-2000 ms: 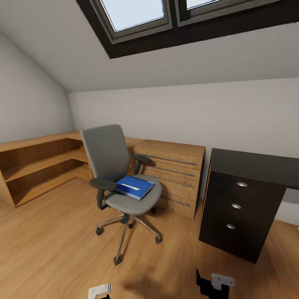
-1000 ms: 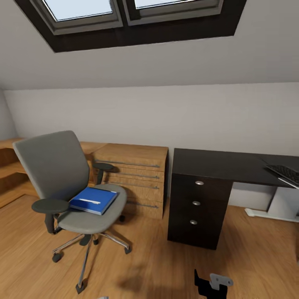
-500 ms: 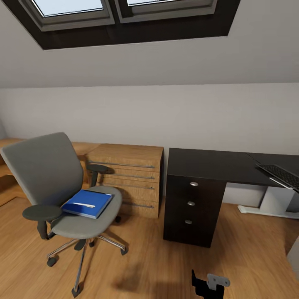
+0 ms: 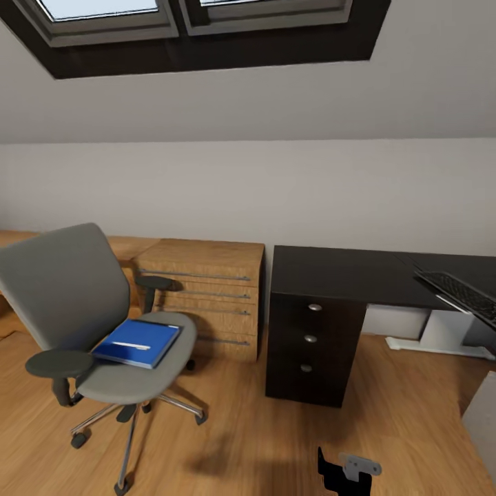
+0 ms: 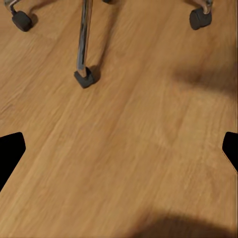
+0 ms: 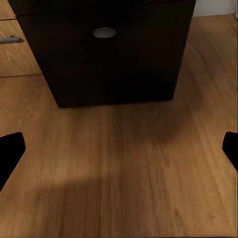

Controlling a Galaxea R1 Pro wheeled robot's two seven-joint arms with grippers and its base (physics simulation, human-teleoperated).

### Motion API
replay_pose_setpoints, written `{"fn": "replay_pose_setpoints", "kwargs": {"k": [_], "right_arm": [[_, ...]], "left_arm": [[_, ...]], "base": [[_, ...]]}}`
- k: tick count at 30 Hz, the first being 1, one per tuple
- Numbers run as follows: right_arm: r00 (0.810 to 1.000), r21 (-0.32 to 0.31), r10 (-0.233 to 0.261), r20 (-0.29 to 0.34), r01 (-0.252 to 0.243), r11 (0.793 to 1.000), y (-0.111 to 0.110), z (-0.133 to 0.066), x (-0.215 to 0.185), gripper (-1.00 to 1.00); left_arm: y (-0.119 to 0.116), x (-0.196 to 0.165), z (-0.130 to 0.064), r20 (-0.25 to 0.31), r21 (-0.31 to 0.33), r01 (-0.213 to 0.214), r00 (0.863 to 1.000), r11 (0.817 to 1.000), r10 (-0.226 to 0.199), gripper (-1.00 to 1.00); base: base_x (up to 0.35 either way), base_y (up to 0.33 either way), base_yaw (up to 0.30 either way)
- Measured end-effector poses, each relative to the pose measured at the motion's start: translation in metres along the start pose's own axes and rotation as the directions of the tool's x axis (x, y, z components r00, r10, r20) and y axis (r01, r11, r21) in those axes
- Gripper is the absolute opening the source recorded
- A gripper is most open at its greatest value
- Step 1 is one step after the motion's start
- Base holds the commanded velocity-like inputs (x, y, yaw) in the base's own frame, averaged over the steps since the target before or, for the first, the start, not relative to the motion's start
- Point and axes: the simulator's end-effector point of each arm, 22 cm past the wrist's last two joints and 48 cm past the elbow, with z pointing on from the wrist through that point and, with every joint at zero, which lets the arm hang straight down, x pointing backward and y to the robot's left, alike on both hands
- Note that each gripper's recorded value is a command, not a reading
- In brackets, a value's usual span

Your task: In the bedroom, organize the workspace by keeping the computer under the desk, ensuring the monitor is on the desk, placing the keyboard on the desk next to the monitor, placing the mouse on the desk next to the keyboard, moving the folder from the swivel chair onto the desk next to the mouse, stacking the notebook on top of the folder with the pen on top of the notebook, and positioning the swivel chair next to the desk.

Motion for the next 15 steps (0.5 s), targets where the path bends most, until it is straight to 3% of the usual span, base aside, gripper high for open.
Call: {"fn": "replay_pose_setpoints", "kwargs": {"k": [11, 15], "right_arm": [[1.000, -0.003, -0.001, -0.003, 0.001, 1.000, 0.002, -0.001, 0.000, 1.00], [1.000, -0.004, -0.001, -0.003, 0.001, 1.000, 0.002, -0.001, -0.001, 1.00]], "left_arm": [[-0.002, -0.001, -0.002, 0.001, 0.004, 0.001, 1.000, 1.000, -0.001, 1.00], [-0.010, 0.001, -0.004, -0.004, 0.014, 0.005, 1.000, 1.000, -0.005, 1.00]], "base": [[0.000, 0.000, -0.275], [0.132, -0.082, -0.297]]}}
